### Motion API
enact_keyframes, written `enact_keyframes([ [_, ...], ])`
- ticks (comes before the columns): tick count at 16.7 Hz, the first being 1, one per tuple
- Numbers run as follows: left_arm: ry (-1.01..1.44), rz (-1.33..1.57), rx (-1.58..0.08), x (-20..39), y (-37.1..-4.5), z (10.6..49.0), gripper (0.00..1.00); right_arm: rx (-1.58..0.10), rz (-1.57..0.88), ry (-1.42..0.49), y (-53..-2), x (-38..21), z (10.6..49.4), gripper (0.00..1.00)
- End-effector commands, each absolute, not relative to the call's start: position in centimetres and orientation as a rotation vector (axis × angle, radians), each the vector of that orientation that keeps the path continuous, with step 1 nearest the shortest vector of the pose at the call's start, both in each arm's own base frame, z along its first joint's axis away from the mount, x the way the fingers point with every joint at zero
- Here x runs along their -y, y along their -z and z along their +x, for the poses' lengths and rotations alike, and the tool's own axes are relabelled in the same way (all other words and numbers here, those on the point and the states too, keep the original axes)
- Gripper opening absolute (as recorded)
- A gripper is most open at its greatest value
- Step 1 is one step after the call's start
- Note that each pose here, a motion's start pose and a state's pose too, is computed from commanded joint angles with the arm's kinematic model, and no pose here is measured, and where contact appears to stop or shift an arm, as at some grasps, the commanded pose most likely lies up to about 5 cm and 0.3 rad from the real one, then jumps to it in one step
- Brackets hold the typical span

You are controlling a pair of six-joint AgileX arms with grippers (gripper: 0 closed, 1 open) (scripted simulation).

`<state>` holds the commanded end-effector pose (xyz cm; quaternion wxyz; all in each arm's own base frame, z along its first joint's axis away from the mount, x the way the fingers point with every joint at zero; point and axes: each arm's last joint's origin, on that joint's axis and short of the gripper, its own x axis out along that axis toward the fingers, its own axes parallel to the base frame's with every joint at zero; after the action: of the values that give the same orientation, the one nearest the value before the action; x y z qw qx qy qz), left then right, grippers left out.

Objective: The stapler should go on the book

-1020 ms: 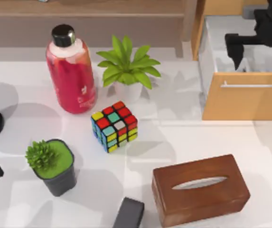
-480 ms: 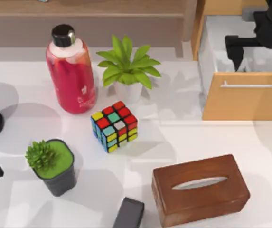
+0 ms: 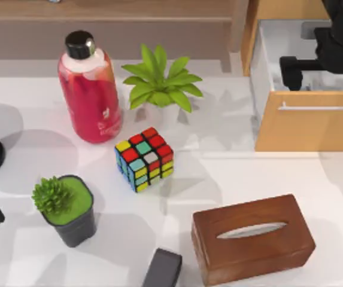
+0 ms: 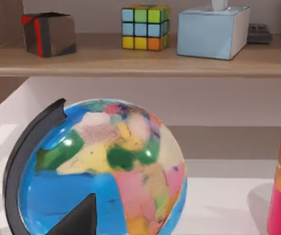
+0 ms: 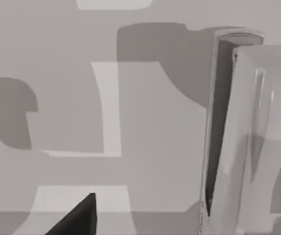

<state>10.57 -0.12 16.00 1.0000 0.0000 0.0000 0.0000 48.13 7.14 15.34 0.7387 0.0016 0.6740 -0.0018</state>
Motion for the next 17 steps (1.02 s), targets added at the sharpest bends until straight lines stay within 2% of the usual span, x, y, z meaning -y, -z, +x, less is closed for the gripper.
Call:
enact_keyframes([
  [9, 0.0, 0.0, 0.0, 0.1, -16.0, 10.6, 1.0, -1.471, 0.007, 0.002, -13.6, -7.1, 48.7, 1.0],
  [17, 0.0, 0.0, 0.0, 0.1, -16.0, 10.6, 1.0, -1.471, 0.007, 0.002, -13.6, -7.1, 48.7, 0.4],
])
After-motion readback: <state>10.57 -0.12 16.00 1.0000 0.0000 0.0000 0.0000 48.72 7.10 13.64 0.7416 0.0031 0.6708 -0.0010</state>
